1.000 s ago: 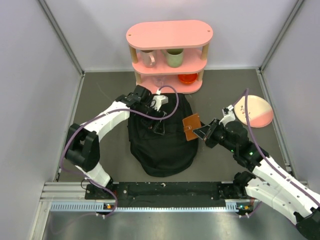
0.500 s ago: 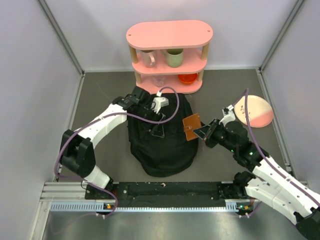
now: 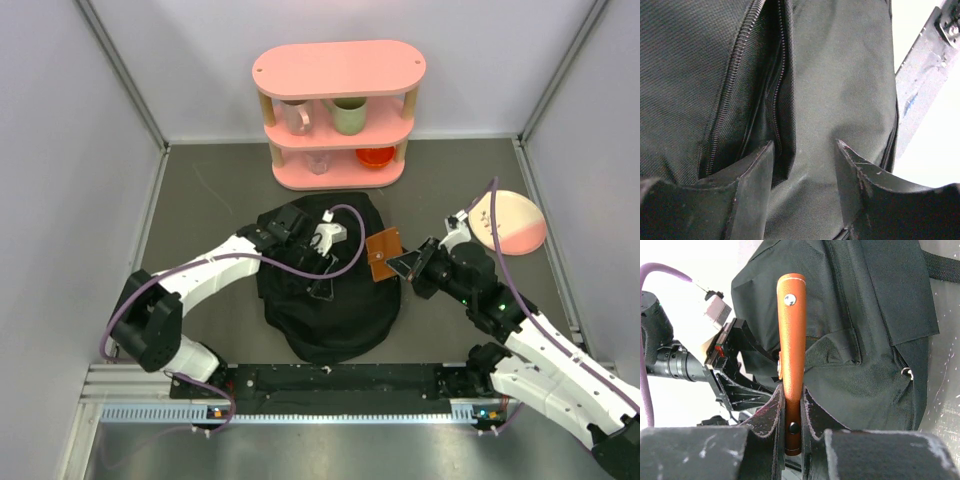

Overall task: Pack the student bag
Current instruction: Place the personal item in the student bag.

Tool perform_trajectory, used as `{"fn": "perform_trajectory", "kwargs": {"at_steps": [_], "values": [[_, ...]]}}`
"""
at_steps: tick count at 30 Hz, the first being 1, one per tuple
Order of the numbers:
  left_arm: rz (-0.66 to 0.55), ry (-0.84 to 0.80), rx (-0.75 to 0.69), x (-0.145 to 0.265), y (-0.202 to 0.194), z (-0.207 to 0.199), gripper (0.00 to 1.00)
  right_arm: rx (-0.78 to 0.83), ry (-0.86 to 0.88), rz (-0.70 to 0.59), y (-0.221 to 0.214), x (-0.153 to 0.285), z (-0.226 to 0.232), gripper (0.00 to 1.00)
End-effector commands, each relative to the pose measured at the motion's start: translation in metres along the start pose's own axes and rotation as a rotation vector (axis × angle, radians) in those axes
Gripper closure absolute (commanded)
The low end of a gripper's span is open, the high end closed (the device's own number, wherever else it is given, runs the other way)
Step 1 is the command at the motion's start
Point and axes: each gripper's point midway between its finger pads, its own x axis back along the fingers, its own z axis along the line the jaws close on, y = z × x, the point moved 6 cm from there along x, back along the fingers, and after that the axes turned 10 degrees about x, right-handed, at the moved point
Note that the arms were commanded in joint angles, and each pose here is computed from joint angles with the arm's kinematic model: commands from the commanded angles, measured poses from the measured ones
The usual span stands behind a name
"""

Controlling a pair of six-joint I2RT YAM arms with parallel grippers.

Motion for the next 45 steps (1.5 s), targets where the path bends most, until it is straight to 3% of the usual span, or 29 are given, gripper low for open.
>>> {"fn": "perform_trajectory", "kwargs": {"at_steps": [1,10,15,20,27,35,45], "values": [[-0.113,0.103,0.025,0.011,0.008,-0.002,0.43,-0.006,0.023,-0.037,0.007,0.002,0.006,1.0],[-0.502,0.324,-0.056,0.072,0.066,-0.013,0.34,-0.007,0.002,-0.061,0.01,0.004,0.004,1.0],[-0.637,0.522,-0.098,0.096,0.09,0.002,0.33,-0.005,-0.002,-0.06,0.009,0.004,0.003,1.0],[-0.542,0.612,-0.203,0.079,0.104,0.026,0.32,-0.002,-0.004,-0.056,0.01,0.002,0.003,1.0],[-0.359,0.514,-0.235,0.044,0.094,0.034,0.35,-0.004,-0.01,-0.056,0.008,0.002,0.001,1.0],[-0.32,0.359,-0.225,0.023,0.068,0.016,0.35,-0.004,-0.017,-0.052,0.008,0.001,0.0,1.0],[-0.258,0.393,-0.166,-0.003,0.033,0.018,0.35,-0.007,-0.009,-0.042,0.006,0.001,0.001,1.0]]}}
